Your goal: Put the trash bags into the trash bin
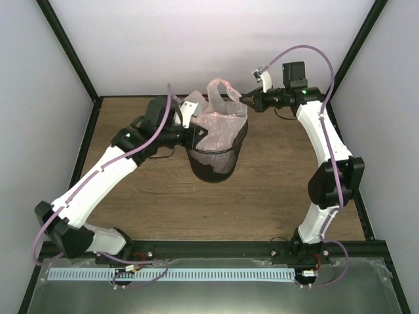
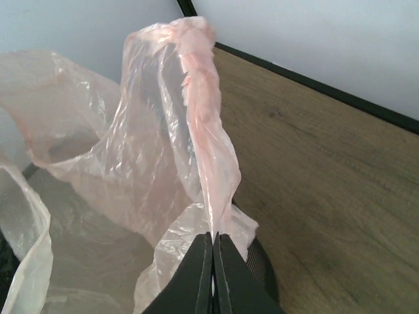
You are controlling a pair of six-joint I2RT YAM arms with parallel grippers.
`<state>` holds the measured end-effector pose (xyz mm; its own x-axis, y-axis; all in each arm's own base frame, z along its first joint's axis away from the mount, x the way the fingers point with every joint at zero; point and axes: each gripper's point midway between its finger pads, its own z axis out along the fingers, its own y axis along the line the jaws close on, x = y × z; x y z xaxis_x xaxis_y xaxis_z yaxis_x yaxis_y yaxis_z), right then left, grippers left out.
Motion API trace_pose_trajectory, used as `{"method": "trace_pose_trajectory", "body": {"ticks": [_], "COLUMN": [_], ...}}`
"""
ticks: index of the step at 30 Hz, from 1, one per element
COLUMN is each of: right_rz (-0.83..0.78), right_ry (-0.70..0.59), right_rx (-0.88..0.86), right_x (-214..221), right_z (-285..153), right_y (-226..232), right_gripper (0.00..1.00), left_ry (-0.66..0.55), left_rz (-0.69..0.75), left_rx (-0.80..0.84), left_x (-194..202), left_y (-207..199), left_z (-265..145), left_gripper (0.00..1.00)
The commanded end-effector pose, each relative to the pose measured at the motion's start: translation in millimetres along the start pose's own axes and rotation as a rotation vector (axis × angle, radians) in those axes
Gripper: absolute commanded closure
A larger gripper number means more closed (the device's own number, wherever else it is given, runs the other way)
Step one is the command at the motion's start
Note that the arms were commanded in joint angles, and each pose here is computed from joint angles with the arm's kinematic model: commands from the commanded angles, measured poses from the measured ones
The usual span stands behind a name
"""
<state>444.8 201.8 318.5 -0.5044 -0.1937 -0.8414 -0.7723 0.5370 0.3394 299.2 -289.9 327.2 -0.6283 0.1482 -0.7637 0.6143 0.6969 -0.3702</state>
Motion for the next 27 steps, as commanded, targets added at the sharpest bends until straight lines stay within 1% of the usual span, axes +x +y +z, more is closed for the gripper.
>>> {"method": "trace_pose_trajectory", "body": {"ticks": [1,6,9,13,19,24,27], "right_rz": [-0.023,-0.013,-0.023,-0.035,-0.045,-0.075,-0.054], "right_ry": [-0.045,-0.089,-0.116,-0.113,-0.072,-0.082,-0.068], "right_rx": [0.037,0.030,0.043,0.095,0.104,0.144,0.128], "right_x": [-9.2,-10.4,-8.6,9.9,41.6,56.1,76.0], "right_z": [-28.2,-51.7,-67.2,-81.3,-94.8,-104.5,-96.6], "right_y": [26.7,50.5,66.0,75.6,94.4,101.1,98.2], "right_gripper": [0.99,0.99,0.99,0.99,0.99,0.99,0.99], "left_ry": [-0.080,-0.131,-0.133,-0.133,-0.191,-0.164,-0.125], "left_rz": [-0.026,-0.043,-0.056,-0.109,-0.193,-0.206,-0.190], "left_rx": [-0.011,-0.038,-0.073,-0.090,-0.073,-0.099,-0.123], "left_x": [-5.1,3.5,17.8,40.6,59.3,76.2,89.9], "left_y": [-6.1,-5.3,1.6,9.2,10.2,16.3,23.8], "left_z": [-35.3,-69.2,-82.0,-91.3,-114.3,-119.3,-111.3], "left_gripper": [0.96,0.96,0.96,0.96,0.96,0.96,0.96]}}
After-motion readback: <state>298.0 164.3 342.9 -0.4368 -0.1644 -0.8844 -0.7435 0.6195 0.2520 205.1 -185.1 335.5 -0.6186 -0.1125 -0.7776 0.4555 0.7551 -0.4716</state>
